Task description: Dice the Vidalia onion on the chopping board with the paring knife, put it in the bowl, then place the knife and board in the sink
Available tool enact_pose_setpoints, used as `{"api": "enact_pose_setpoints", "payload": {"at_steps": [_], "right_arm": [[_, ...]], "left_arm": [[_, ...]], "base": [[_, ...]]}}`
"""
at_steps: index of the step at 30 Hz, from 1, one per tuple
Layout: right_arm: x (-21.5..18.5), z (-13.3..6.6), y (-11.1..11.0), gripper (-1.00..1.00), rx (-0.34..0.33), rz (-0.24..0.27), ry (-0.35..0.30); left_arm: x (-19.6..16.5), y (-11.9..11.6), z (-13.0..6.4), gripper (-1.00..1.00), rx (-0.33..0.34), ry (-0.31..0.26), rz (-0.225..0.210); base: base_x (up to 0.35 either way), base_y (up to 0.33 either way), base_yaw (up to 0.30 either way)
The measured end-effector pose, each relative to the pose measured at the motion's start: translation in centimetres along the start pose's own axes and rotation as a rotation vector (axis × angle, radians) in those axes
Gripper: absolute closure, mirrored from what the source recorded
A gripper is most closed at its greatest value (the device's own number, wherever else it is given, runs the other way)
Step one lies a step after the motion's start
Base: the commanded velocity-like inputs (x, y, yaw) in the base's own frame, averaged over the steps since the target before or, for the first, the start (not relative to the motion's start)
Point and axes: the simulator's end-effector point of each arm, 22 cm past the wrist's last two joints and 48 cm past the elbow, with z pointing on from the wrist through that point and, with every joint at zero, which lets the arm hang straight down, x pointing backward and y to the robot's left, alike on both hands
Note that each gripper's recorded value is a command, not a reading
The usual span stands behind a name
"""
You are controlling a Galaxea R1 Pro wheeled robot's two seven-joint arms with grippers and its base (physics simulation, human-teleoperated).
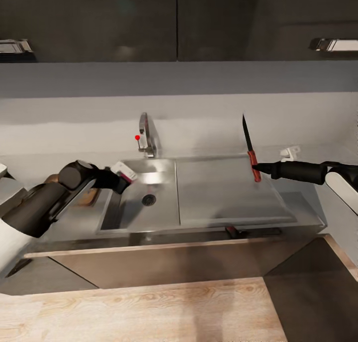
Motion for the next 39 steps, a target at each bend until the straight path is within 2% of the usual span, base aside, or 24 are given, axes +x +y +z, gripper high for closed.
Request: {"api": "enact_pose_setpoints", "payload": {"at_steps": [5,8,15,20,22,25,32,35,36,39], "right_arm": [[0.0,0.0,0.0,1.00,0.000,0.000,0.000],[0.0,0.0,0.0,1.00,0.000,0.000,0.000],[0.1,0.0,-0.4,1.00,0.015,0.002,0.003],[0.6,-0.2,-3.2,1.00,0.124,0.015,0.010],[0.7,-0.2,-3.7,1.00,0.146,0.016,0.011],[0.7,-0.3,-4.1,1.00,0.161,0.018,0.012],[0.9,-0.2,-4.1,1.00,0.163,0.021,0.014],[0.9,-0.1,-4.0,1.00,0.162,0.022,0.015],[1.0,-0.1,-4.0,1.00,0.161,0.022,0.015],[1.0,-0.1,-4.0,1.00,0.161,0.022,0.015]], "left_arm": [[-0.2,0.6,-3.8,1.00,0.049,-0.062,-0.005],[-0.1,0.3,-4.7,1.00,0.084,-0.073,-0.020],[0.1,0.3,-5.1,1.00,0.107,-0.077,-0.042],[-0.7,0.4,-5.5,1.00,0.125,-0.108,-0.071],[-0.9,0.4,-5.5,1.00,0.137,-0.116,-0.088],[-1.2,0.6,-5.7,1.00,0.154,-0.131,-0.121],[-1.6,1.3,-6.3,1.00,0.169,-0.151,-0.162],[-1.6,0.7,-6.3,1.00,0.222,-0.156,-0.209],[-1.4,0.5,-6.1,1.00,0.250,-0.153,-0.242],[0.3,1.9,-4.8,1.00,0.234,-0.118,-0.296]], "base": [[-0.014,0.002,0.000],[-0.003,0.000,0.000],[0.000,0.000,0.000],[0.000,0.000,0.000],[0.000,0.000,0.000],[0.000,0.000,0.000],[0.000,0.000,-0.095],[0.000,0.000,-0.188],[0.000,0.000,-0.051],[0.000,0.000,-0.029]]}}
